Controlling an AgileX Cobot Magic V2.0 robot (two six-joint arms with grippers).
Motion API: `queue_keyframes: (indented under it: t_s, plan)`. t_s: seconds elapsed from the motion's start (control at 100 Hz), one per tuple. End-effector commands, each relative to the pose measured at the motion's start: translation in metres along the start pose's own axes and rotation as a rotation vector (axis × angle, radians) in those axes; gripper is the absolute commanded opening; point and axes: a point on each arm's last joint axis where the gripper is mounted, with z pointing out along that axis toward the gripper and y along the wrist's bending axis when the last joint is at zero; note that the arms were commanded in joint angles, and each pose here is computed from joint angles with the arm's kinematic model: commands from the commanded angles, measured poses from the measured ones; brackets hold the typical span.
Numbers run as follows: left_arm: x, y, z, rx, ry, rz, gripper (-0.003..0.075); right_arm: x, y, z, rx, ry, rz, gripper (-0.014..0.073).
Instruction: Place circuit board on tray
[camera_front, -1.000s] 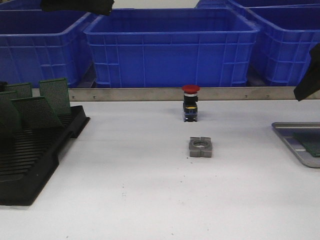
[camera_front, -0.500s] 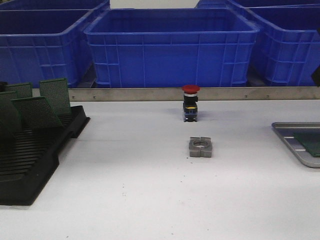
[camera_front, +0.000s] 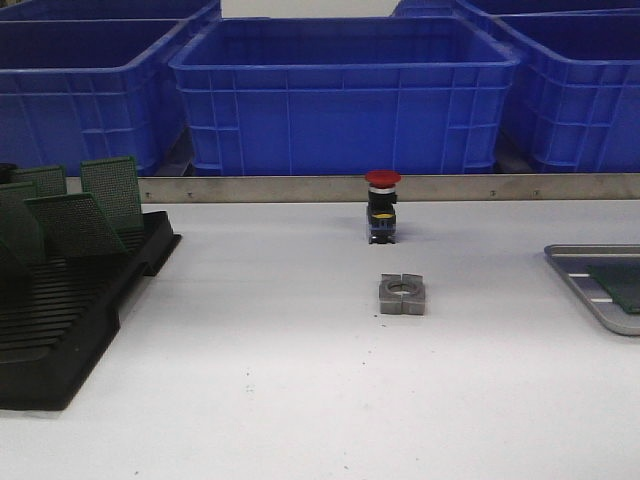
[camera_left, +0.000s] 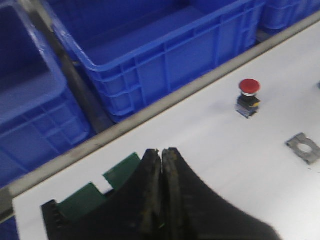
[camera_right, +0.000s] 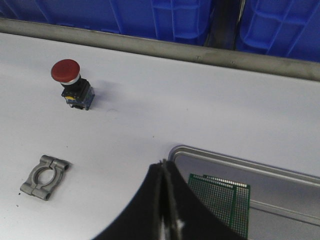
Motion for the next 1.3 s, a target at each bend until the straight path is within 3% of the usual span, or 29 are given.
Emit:
queue_keyframes:
  t_s: [0.0,0.32,0.58,0.83,1.29]
  plan:
    - [-0.017,-0.002,-0.021,-0.138,-0.129,-0.016,-0.0018,-0.012,0.007,-0.026,0.067,-0.149,-0.04,-0.0059]
    - [0.032,-0.018,-0.062,-0.364,-0.253,-0.111,-0.0018,0.025,0.026,-0.078,0.147,-0.328,-0.075,-0.0059]
    - [0.078,-0.048,-0.098,-0.381,-0.319,-0.094,-0.0017,0.07,0.036,-0.113,0.146,-0.428,-0.09,-0.0059]
    - [0.115,-0.072,-0.125,-0.398,-0.442,-0.082,-0.0017,0.105,0.05,-0.134,0.07,-0.495,-0.127,-0.0059]
    - [0.129,-0.08,-0.133,-0.409,-0.497,-0.067,-0.0017,0.109,0.054,-0.143,0.042,-0.531,-0.146,-0.0059]
